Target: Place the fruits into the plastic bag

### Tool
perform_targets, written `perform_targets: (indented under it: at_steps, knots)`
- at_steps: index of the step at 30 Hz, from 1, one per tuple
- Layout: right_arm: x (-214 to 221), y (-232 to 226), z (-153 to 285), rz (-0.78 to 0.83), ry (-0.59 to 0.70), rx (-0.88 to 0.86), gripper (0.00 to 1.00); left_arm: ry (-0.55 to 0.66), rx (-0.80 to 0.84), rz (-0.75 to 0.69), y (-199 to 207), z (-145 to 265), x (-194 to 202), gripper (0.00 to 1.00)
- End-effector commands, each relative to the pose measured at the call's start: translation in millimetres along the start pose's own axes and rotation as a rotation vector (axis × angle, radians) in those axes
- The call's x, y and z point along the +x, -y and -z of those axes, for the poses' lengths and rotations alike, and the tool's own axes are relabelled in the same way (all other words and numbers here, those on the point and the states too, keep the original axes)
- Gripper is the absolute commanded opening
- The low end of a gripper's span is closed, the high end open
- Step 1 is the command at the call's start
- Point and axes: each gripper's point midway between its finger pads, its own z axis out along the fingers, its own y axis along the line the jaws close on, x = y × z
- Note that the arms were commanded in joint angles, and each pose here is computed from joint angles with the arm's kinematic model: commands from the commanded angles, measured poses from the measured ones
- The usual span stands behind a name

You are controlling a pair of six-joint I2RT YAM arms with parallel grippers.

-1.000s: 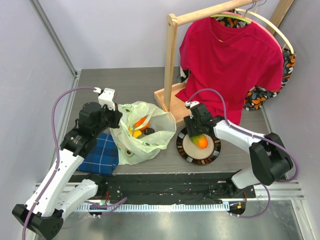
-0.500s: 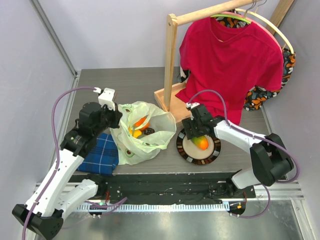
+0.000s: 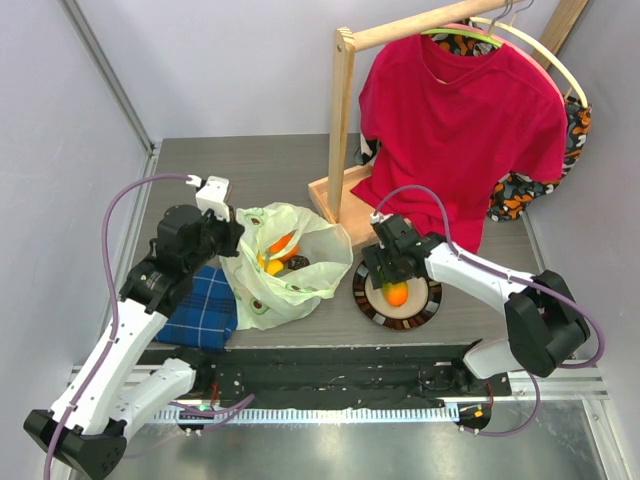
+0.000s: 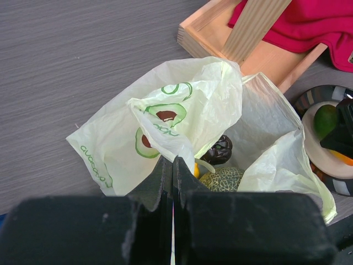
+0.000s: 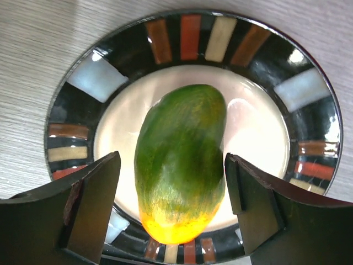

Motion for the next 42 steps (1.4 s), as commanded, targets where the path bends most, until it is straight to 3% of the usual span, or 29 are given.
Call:
perform_targets:
  at_steps: [1, 4, 8, 11, 19, 20, 24, 30, 42]
  knots:
    - [-7, 3, 4, -0.035, 0.003, 0.039, 0.82, 0.066, 0.014, 0.013, 3, 5, -17, 0.00]
    - [-3, 3, 0, -0.040, -0.023, 0.046, 0.79, 0.070, 0.015, 0.013, 3, 6, -18, 0.00]
    - [-4, 3, 0, -0.046, -0.020, 0.047, 0.55, 0.073, 0.015, 0.011, 3, 7, -18, 0.00]
    - [-13, 1, 9, -0.050, 0.013, 0.034, 0.43, 0.073, 0.017, 0.013, 4, 7, -18, 0.00]
    - [-92, -51, 82, -0.028, 0.343, -0.181, 0.32, 0.073, 0.015, 0.013, 3, 7, -18, 0.00]
    - [-98, -61, 88, -0.021, 0.374, -0.224, 0.27, 0.071, 0.016, 0.013, 4, 7, -18, 0.00]
    - [-128, -105, 103, 0.003, 0.506, -0.378, 0.26, 0.073, 0.017, 0.013, 4, 7, -18, 0.00]
    - [-147, -160, 97, 0.068, 0.545, -0.444, 0.25, 0.075, 0.015, 0.011, 3, 7, -19, 0.00]
    - [-115, -257, 81, 0.247, 0.398, -0.647, 0.26, 0.073, 0.015, 0.011, 3, 7, -18, 0.00]
